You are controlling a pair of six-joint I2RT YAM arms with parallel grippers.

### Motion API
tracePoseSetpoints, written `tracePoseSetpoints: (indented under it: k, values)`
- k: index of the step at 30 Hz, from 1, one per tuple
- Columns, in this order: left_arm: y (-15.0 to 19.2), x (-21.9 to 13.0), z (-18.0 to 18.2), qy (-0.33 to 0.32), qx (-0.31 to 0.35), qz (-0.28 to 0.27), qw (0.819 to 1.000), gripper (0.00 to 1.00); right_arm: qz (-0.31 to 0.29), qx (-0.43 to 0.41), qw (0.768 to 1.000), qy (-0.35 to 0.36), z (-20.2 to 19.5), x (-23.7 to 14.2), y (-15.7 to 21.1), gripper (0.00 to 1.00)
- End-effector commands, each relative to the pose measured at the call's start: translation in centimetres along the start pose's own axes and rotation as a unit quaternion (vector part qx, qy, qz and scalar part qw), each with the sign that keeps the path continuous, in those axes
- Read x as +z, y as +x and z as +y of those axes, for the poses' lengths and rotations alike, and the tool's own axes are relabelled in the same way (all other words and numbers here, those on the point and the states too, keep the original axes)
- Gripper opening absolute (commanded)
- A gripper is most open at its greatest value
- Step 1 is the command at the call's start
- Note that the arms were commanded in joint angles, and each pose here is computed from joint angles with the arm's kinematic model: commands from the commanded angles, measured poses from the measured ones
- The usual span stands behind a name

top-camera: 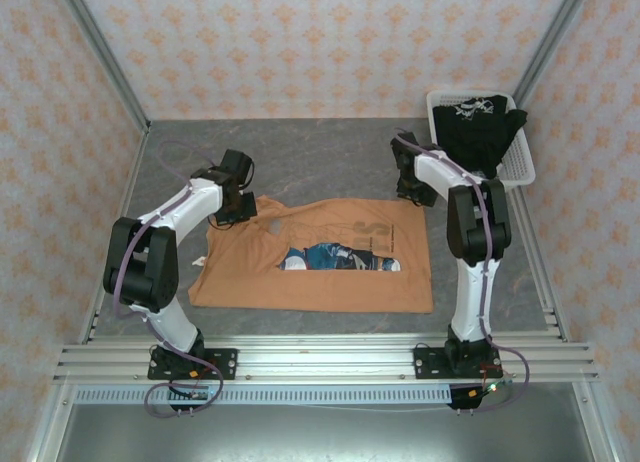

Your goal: Fold and stack the t-shirts

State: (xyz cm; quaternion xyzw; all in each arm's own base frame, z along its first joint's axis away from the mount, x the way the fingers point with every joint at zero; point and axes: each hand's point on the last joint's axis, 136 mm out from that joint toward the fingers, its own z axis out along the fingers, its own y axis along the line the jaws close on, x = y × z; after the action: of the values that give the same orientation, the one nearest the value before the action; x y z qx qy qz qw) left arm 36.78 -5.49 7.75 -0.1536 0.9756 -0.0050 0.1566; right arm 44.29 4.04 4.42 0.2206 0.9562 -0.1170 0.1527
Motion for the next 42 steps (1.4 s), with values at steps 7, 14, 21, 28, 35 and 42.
tracePoseSetpoints:
  k: [7,14,21,28,35,42]
  values:
    - [-2.1,-0.9,1.7,-0.051,-0.017,-0.027,0.998,0.00,0.031,-0.015,0.999,0.022,-0.4,2.0,1.1,0.47]
    - [-3.7,0.0,7.9,-0.115,-0.083,-0.016,0.990,0.00,0.009,-0.011,0.999,-0.030,0.9,-1.4,0.5,0.49]
    - [-6.4,-0.1,10.6,-0.108,-0.102,-0.024,0.989,0.00,0.017,-0.020,0.997,-0.066,3.0,-3.0,0.4,0.50]
    - [-7.3,0.1,9.7,-0.084,-0.105,-0.022,0.991,0.00,0.028,-0.052,0.994,-0.090,6.3,-2.8,0.8,0.50]
    - [-7.2,0.1,9.5,-0.077,-0.114,-0.020,0.990,0.00,0.045,-0.060,0.992,-0.099,8.8,-1.7,1.3,0.50]
    - [-7.3,0.4,9.2,-0.072,-0.116,-0.017,0.990,0.00,0.057,-0.064,0.991,-0.107,10.1,-1.1,2.1,0.44]
